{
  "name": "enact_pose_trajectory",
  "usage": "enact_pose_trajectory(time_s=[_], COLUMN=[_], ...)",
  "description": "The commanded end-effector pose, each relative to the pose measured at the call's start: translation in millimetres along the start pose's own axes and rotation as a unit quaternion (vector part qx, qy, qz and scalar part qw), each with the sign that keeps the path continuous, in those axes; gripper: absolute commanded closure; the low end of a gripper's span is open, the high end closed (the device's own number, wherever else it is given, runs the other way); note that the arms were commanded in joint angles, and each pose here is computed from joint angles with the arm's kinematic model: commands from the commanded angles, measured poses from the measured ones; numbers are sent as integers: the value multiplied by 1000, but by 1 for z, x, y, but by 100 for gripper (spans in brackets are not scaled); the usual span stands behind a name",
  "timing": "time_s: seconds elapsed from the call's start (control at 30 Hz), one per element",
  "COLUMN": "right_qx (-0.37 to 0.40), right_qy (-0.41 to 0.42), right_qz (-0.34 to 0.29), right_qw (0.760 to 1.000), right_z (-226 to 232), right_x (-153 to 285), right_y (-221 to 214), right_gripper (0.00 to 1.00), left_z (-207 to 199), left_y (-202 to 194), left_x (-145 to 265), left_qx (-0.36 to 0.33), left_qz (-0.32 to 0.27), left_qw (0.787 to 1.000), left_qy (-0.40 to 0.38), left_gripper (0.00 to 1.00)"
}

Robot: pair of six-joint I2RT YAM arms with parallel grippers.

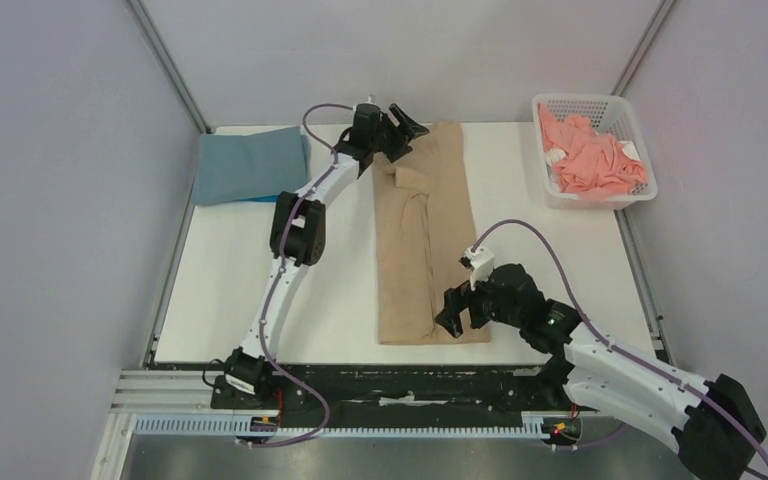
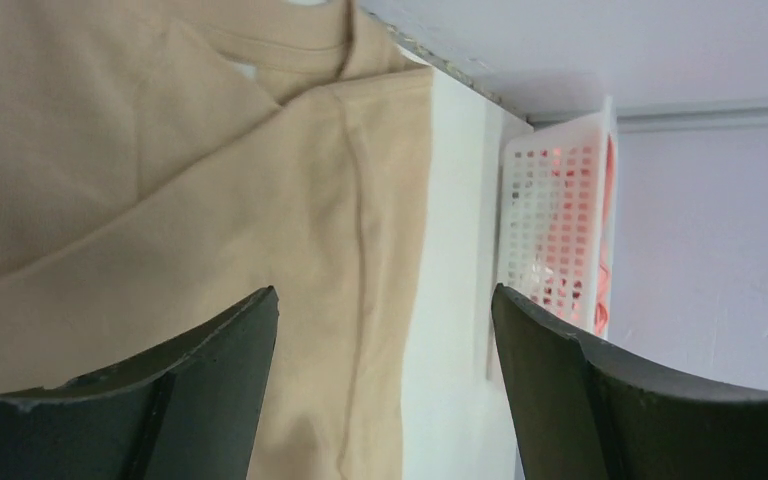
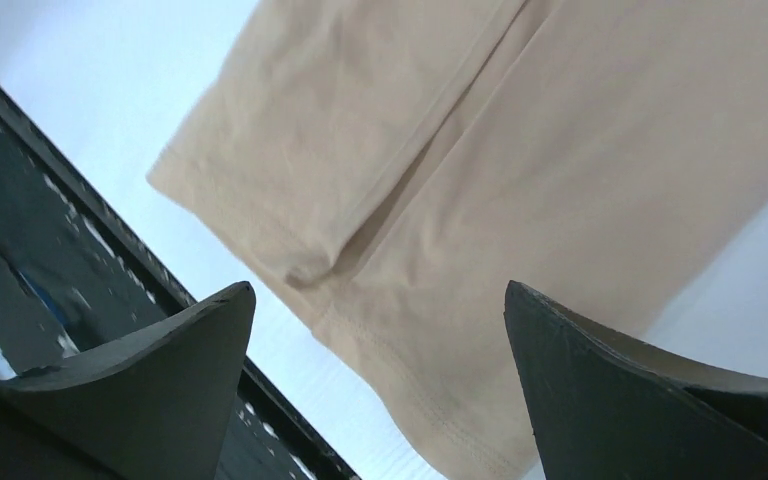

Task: Fold and stack the t-shirts
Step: Rotate the tshirt 90 degrees, then grab the bottom of the folded rectangular tshirt with both arms

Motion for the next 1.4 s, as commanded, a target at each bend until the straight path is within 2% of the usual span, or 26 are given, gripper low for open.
enact_pose_trajectory(time_s=[0.0,0.03,0.13,0.2,0.3,0.33,0.4,0.43,0.53,0.8,0.97,1.03,1.23,1.37], right_qx=[-53,-84,-123,-133,-154,-160,-162,-162,-167,-185,-185,-184,-187,-195], right_qy=[-47,-83,-156,-170,-171,-175,-178,-184,-194,-176,-169,-173,-174,-170], right_qz=[-99,-104,-104,-99,-101,-97,-85,-78,-57,-28,-7,-1,11,14], right_qw=[993,988,975,971,968,967,967,966,965,966,968,968,967,966], right_z=[-3,-15,-38,-42,-42,-43,-45,-48,-51,-49,-47,-49,-50,-49], right_x=[15,17,26,31,35,36,36,37,39,37,35,35,33,32], right_y=[49,45,35,32,28,24,15,9,-4,-31,-41,-44,-53,-57], right_gripper=[2,2,2,2,2,2,2,2,2,1,1,5,15,20], left_z=[-149,-170,-194,-194,-163,-140,-116,-112,-91,-9,18,20,41,38], left_y=[65,69,57,38,-11,-32,-67,-82,-137,-260,-297,-309,-327,-338], left_x=[92,112,164,198,244,255,277,286,313,384,404,407,411,407], left_qx=[-170,-195,-236,-253,-262,-261,-247,-234,-218,-221,-214,-211,-202,-197], left_qz=[-49,-52,-33,-17,17,31,36,38,97,203,254,264,280,303], left_qw=[981,975,968,966,964,963,964,967,967,941,929,929,924,920], left_qy=[-83,-93,-71,-46,29,63,94,91,89,154,161,152,165,152], left_gripper=[16,16,16,16,16,16,16,16,16,16,18,21,36,48])
Point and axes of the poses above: each gripper's point midway between its finger pads, its own x axis back along the fingers, its own z axis along the line the jaws close on, y = z × x, the point moved 1 cm from there along x, back along the fingers, and after that the axes turned 7 degrees about -x, right-handed, at the moved point
